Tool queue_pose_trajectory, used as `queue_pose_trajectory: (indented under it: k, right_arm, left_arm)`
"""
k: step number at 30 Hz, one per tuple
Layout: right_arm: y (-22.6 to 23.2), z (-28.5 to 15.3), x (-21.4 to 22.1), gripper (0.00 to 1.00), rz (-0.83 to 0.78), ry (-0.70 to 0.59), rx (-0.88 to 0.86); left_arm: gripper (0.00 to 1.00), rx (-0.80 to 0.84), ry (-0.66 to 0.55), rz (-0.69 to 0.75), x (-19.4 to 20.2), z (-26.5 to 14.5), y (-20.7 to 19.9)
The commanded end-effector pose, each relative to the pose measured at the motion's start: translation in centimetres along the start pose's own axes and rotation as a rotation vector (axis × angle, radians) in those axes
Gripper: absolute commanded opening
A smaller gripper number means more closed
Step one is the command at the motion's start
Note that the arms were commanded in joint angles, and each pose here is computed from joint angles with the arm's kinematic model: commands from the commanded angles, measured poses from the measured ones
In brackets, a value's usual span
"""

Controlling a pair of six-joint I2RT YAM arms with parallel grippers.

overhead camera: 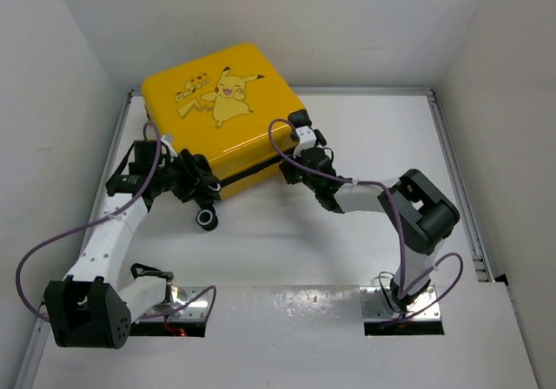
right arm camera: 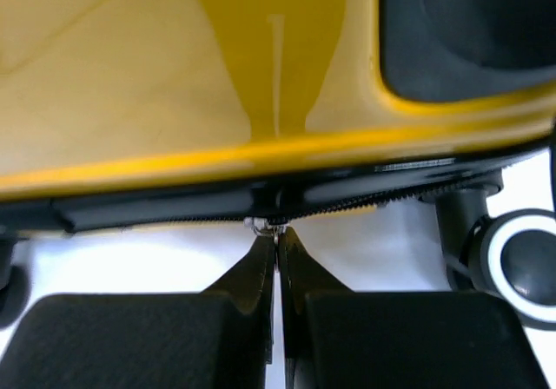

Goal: Pack the luggage

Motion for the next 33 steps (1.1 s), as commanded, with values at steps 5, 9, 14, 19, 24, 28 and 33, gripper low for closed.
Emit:
queue_pose_trajectory:
  k: [5, 9, 14, 19, 24, 28, 33]
  right_arm:
    - [-10.8, -3.4, -0.6, 0.0, 0.164, -0.036, 0.384]
    - [-14.1, -3.2, -1.5, 0.0, 0.24, -0.073, 0.423]
    - [-18.0, -1.8, -3.8, 0.0, 0.303, -0.151, 0.438]
    - [-19.5, 0.9, -5.0, 0.0, 0.297, -0.186, 0.351]
    - [-20.6, 4.5, -7.3, 0.0, 0.264, -0.243, 0.221]
    - [-21.2, 8.2, -9.2, 0.0, 0.247, -0.289, 0.108]
    - [-21.9, 15.0, -11.5, 0.0, 0.271, -0.376, -0.009]
  left_arm:
    - [0.0, -0.073, -0.238, -0.013, -6.5, -2.0, 2.9]
    - [0.0, -0.084, -0.231, -0.039, -7.6, -1.3, 3.7]
    - [0.0, -0.084, -0.208, -0.047, -7.9, -0.4, 4.1]
    - [0.0, -0.138, -0.224, 0.069, -8.7, 0.0, 5.2]
    - [0.0, -0.267, -0.249, 0.211, -10.6, 0.7, 5.7]
    - [0.0, -0.356, -0.222, 0.361, -12.1, 2.1, 5.6]
    - [0.0, -0.454, -0.142, 0.533, -13.5, 5.0, 6.2]
Point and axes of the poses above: each gripper's point midway between its finger pads, its own z axis out along the fingers, its own y axis along the line the jaws close on, x = y × z, the point moved 5 cm from there along -z, back along the fingers, and after that the axes turned 5 degrees about -z, right-handed, at the moved point
